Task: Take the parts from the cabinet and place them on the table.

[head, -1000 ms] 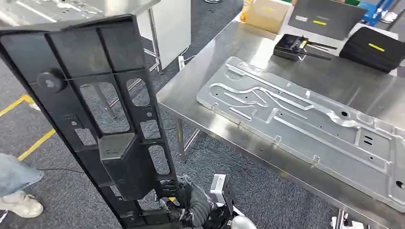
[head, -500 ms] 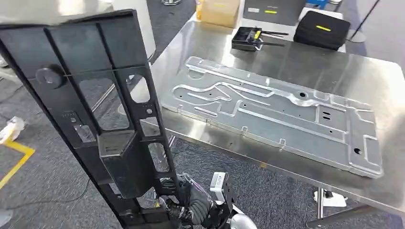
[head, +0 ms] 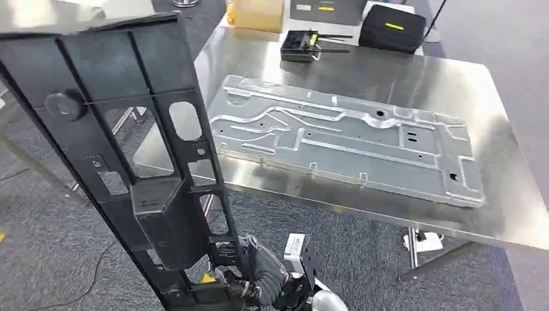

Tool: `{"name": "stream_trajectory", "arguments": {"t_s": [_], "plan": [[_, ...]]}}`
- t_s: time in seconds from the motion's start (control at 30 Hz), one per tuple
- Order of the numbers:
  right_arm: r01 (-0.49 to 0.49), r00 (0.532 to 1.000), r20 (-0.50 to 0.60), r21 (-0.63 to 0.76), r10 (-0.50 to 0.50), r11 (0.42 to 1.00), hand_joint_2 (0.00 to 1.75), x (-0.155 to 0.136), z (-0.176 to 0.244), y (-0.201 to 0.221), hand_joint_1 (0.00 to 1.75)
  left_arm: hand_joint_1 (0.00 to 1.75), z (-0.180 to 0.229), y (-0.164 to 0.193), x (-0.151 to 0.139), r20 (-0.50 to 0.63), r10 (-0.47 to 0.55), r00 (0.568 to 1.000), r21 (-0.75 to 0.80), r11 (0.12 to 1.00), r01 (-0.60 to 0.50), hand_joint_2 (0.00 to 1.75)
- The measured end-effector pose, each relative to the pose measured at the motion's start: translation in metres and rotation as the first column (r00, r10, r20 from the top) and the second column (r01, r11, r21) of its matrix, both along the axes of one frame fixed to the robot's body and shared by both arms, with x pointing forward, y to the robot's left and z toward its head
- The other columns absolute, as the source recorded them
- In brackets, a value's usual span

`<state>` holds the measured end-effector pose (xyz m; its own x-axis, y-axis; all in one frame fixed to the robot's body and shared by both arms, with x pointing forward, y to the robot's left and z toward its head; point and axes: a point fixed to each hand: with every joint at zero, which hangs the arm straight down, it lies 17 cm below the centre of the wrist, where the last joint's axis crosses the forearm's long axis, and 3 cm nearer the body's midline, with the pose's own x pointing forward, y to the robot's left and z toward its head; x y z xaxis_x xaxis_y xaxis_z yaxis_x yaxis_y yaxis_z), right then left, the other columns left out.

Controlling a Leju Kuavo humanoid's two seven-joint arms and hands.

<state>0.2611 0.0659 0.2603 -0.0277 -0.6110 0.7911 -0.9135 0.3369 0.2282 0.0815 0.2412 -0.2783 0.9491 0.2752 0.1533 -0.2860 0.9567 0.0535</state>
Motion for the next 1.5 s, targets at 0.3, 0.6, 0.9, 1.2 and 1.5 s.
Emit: {"name": "stream_trajectory", "arguments": {"t_s": [0.3,0.6,0.9,1.2,1.5], "plan": [[0.043,0.999,0.005,-0.009,-0.043,0.999,1.75,0.0058,0.0005,0.0000,1.75,0.00,0.0006,-0.0035,0.0024,0.004,-0.012,1.000,-0.004,1.000,0.012,1.75],[0.056,0.998,0.001,-0.023,-0.056,0.998,1.75,0.0067,-0.0029,0.0007,1.75,0.00,0.0008,-0.0038,0.0034,0.011,-0.013,1.000,-0.004,1.000,0.013,1.75],[0.068,0.998,-0.001,-0.028,-0.068,0.997,1.75,0.0084,-0.0046,-0.0011,1.75,0.00,0.0012,-0.0036,0.0051,0.024,-0.001,1.000,-0.005,1.000,0.001,1.75],[0.070,0.998,0.003,-0.026,-0.070,0.997,1.75,0.0086,-0.0029,-0.0021,1.75,0.00,0.0015,-0.0041,0.0069,0.027,-0.001,1.000,-0.002,1.000,0.001,1.75],[0.071,0.997,0.004,-0.025,-0.071,0.997,1.75,0.0084,-0.0025,-0.0022,1.75,0.00,0.0013,-0.0021,0.0060,0.031,0.000,1.000,0.002,1.000,0.000,1.75]]}}
